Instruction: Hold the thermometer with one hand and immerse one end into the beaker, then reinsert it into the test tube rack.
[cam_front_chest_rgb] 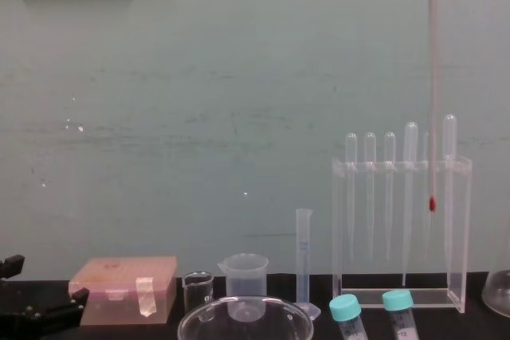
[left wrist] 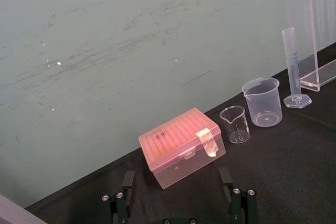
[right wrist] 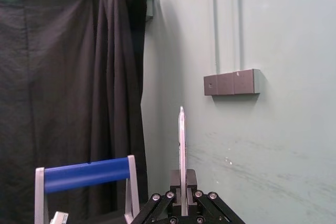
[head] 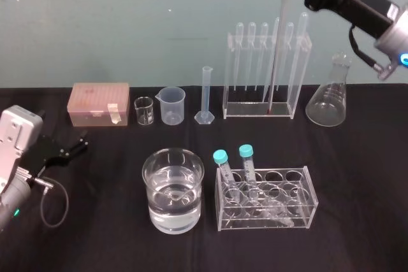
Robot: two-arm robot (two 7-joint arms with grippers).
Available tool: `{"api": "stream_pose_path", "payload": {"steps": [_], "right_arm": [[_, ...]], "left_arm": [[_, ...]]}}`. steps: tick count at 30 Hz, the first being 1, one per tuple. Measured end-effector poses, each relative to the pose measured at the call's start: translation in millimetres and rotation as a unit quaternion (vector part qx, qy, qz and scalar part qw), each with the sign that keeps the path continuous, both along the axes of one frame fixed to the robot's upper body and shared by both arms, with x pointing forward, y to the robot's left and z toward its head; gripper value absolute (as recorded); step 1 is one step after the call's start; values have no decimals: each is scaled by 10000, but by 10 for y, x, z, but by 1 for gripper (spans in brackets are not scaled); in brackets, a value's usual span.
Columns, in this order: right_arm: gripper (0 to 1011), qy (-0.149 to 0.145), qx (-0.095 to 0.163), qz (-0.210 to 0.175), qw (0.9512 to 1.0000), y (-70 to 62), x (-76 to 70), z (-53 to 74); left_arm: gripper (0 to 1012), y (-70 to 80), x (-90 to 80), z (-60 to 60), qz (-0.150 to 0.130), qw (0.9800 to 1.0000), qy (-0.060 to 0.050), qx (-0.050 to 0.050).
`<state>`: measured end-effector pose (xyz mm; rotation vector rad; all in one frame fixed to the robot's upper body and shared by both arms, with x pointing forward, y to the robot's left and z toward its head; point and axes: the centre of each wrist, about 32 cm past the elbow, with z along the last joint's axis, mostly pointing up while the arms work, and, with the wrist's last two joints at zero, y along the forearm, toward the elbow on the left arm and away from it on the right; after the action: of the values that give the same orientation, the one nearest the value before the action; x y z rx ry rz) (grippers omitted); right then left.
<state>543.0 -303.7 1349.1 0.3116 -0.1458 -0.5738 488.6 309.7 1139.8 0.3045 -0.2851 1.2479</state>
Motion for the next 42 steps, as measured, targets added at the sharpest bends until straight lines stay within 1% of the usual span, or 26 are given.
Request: {"api": "stream_pose_path", "payload": {"steps": [2, 3, 6, 7, 9, 10, 11, 12, 13, 14, 15, 16, 17, 19, 21, 22, 25, 26, 28, 31, 35, 36, 37, 38, 39, 42], "right_arm": [[57, -27, -26, 55, 10000, 22, 35, 36], [56, -32, -47, 124, 9999, 57, 75, 49], [56, -19, -72, 241, 9997, 127, 138, 47], [56, -2, -90, 347, 9994, 189, 181, 34], [56, 25, -105, 457, 9989, 251, 224, 11], [56, 34, -119, 595, 9982, 331, 266, -11], [56, 46, -125, 671, 9977, 375, 290, -29], [56, 48, -129, 830, 9965, 464, 331, -52], [56, 43, -130, 916, 9957, 508, 348, -62], [56, 43, -129, 1058, 9943, 585, 379, -81], [56, 43, -129, 1058, 9943, 585, 379, -81], [56, 40, -128, 1147, 9933, 630, 394, -88], [56, 30, -119, 1308, 9913, 710, 418, -100], [56, 31, -105, 1520, 9883, 823, 452, -130], [56, 14, -81, 1644, 9864, 888, 470, -145], [56, 7, -63, 1741, 9847, 946, 486, -170], [56, 18, -28, 1833, 9830, 1018, 508, -221], [56, 23, -1, 1876, 9822, 1062, 518, -259], [56, 38, 17, 1900, 9818, 1093, 526, -296], [56, 67, 33, 1948, 9808, 1151, 538, -411], [56, 108, -31, 1987, 9800, 1182, 547, -545], [56, 108, -31, 1987, 9800, 1182, 547, -545], [56, 121, -69, 2007, 9795, 1192, 549, -600], [56, 126, -84, 2015, 9794, 1195, 550, -624], [56, 143, -116, 2035, 9789, 1200, 552, -681], [56, 175, -153, 2089, 9777, 1209, 552, -793]], "left_arm": [[1008, 0, 0, 0, 0, 10000, 0, 0], [1008, 0, 0, 0, 0, 10000, 0, 0], [1008, 0, 0, 0, 0, 10000, 0, 0], [1008, 0, 0, 0, 0, 10000, 0, 0], [1008, 0, 0, 0, 0, 10000, 0, 0], [1008, 0, 0, 0, 0, 10000, 0, 0], [1008, 0, 0, 0, 0, 10000, 0, 0], [1008, 0, 0, 0, 0, 10000, -1, 0], [1008, 0, 0, 0, 0, 10000, 1, 0], [1008, 0, 0, 0, 0, 10000, 0, 0], [1008, 0, 0, 0, 0, 10000, 0, 0], [1008, 0, 0, 0, 0, 10000, 0, -1], [1008, 0, 0, 0, 0, 10000, 0, 0], [1008, 0, 0, 0, 0, 10000, 0, 0], [1008, 0, 0, 0, 0, 10000, 0, 0], [1008, 0, 0, 0, 0, 10000, 0, 0], [1008, 0, 0, 0, 0, 10000, 0, 0], [1008, 0, 0, 0, 0, 10000, 0, 0], [1008, 0, 0, 0, 0, 10000, 0, 0], [1008, 0, 0, 0, 0, 10000, 0, 0], [1008, 0, 0, 0, 0, 10000, 0, 0], [1008, 0, 0, 0, 0, 10000, 0, 0], [1008, 0, 0, 0, 0, 10000, 0, 0], [1008, 0, 0, 0, 0, 10000, 0, 0], [1008, 0, 0, 0, 0, 10000, 0, 0], [1008, 0, 0, 0, 0, 10000, 0, 0]]}}
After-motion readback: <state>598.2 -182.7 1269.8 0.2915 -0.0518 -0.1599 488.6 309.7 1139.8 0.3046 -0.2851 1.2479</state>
